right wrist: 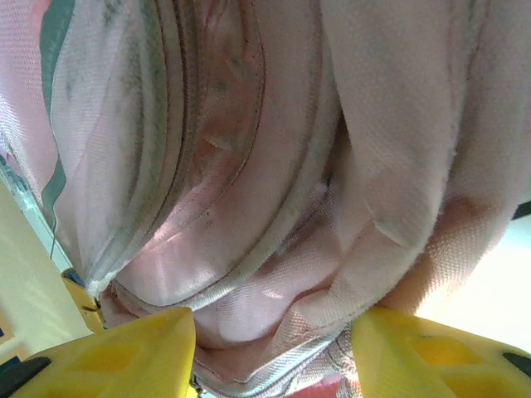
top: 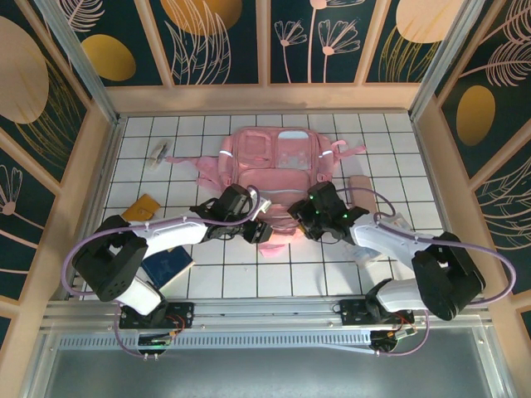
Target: Pack books, pencil case, and school supplies into a backpack
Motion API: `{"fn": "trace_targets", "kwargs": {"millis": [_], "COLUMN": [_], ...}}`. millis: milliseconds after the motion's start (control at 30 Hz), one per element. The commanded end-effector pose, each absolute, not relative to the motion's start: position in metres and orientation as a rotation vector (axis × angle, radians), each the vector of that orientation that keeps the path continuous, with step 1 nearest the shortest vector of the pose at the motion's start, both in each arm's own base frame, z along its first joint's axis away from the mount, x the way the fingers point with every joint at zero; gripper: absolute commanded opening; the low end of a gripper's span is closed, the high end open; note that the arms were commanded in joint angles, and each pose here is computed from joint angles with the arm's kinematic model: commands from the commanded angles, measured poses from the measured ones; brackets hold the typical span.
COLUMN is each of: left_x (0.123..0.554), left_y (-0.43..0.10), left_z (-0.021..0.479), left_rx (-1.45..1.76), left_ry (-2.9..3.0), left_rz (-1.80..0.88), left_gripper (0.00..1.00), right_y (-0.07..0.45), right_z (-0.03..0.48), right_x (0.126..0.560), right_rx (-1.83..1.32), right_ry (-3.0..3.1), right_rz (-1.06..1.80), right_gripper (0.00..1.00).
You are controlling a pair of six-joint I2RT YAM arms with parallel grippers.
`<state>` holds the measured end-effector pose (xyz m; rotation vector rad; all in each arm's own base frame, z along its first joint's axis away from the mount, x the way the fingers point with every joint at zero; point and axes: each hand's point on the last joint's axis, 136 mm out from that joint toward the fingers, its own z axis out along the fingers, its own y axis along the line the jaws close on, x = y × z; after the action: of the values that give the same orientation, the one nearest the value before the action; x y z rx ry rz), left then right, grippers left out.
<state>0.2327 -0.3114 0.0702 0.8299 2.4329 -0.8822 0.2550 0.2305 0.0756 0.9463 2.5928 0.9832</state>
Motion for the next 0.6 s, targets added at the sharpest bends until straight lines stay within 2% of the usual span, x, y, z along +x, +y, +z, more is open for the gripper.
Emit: {"fn": "trace_targets", "kwargs": {"millis": [0,67,100,133,200,433,567], "left_x": [0.240,0.239,0.238,0.237,0.236,0.236,0.237], "left_y": [-0.319,-0.320,-0.320,-0.320,-0.320,-0.319,-0.319], "left_z": [0.086,0.087,0.089,0.089,0.090,0.087,0.085], "left_rx": [0.817,0.822,0.827,0.831,0.835,0.820,0.816], "left_ry": [2.387,2.382,2.377,2.376,2.368,2.382,2.391], "left_rz": [-0.895,-0.909,-0.913,-0.919,-0.926,-0.917,-0.912], "left_gripper": [0.40,0.40,0.40,0.41,0.42,0.40,0.39], "right_y": [0.238,0.242,0.245,0.247,0.250,0.261,0.260], "right_z": [0.073,0.075,0.079,0.083,0.093,0.131,0.125], "right_x": [0.261,0.265,0.267,0.270,0.275,0.285,0.285], "right_rx": [0.974,0.985,0.985,0.988,0.991,0.951,0.962], "right_ry": [2.581,2.557,2.536,2.518,2.483,2.356,2.350], "right_rz": [1.015,1.057,1.085,1.105,1.146,1.325,1.319], "right_gripper": [0.53,0.43,0.30,0.24,0.15,0.19,0.25]}}
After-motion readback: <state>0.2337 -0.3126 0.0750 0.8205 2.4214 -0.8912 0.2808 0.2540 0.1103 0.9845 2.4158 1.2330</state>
